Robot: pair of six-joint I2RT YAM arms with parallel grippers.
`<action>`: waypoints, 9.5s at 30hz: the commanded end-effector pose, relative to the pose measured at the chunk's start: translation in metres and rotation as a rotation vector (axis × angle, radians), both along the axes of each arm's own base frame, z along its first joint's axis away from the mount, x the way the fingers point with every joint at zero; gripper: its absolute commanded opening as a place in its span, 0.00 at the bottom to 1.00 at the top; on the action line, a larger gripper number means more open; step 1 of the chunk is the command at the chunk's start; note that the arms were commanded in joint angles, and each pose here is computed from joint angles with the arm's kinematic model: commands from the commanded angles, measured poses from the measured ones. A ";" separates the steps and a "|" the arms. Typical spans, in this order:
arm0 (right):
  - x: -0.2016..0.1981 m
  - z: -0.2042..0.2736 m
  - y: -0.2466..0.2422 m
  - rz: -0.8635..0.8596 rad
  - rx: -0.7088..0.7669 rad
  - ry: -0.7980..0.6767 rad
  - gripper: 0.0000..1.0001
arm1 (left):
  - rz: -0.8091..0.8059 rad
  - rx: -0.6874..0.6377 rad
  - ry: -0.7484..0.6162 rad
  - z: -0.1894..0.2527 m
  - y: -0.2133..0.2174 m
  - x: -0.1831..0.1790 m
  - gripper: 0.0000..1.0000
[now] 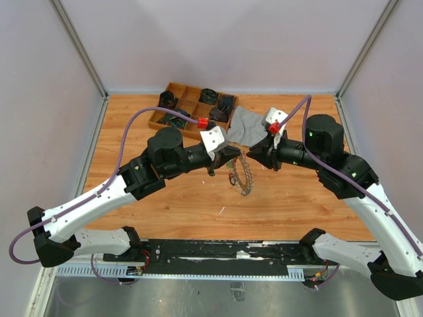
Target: Put the keys on the keyring
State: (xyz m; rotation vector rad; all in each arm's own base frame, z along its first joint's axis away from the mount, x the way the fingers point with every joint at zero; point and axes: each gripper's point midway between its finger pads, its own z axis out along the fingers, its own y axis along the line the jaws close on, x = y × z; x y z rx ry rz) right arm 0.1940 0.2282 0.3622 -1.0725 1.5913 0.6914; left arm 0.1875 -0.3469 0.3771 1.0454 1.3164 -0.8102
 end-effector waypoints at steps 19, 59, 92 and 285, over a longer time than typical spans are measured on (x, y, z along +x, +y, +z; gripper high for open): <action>-0.063 0.062 0.005 0.303 0.165 -0.224 0.27 | -0.226 -0.209 -0.046 0.073 0.017 -0.059 0.01; -0.089 0.064 0.029 0.517 0.296 -0.089 0.21 | -0.331 -0.241 -0.021 0.078 0.021 -0.083 0.01; -0.066 0.049 0.009 0.361 0.049 -0.064 0.01 | -0.215 -0.181 0.023 0.060 0.021 -0.062 0.36; -0.077 0.049 0.017 0.261 0.564 0.221 0.28 | -0.198 -0.252 0.003 0.068 0.031 -0.065 0.01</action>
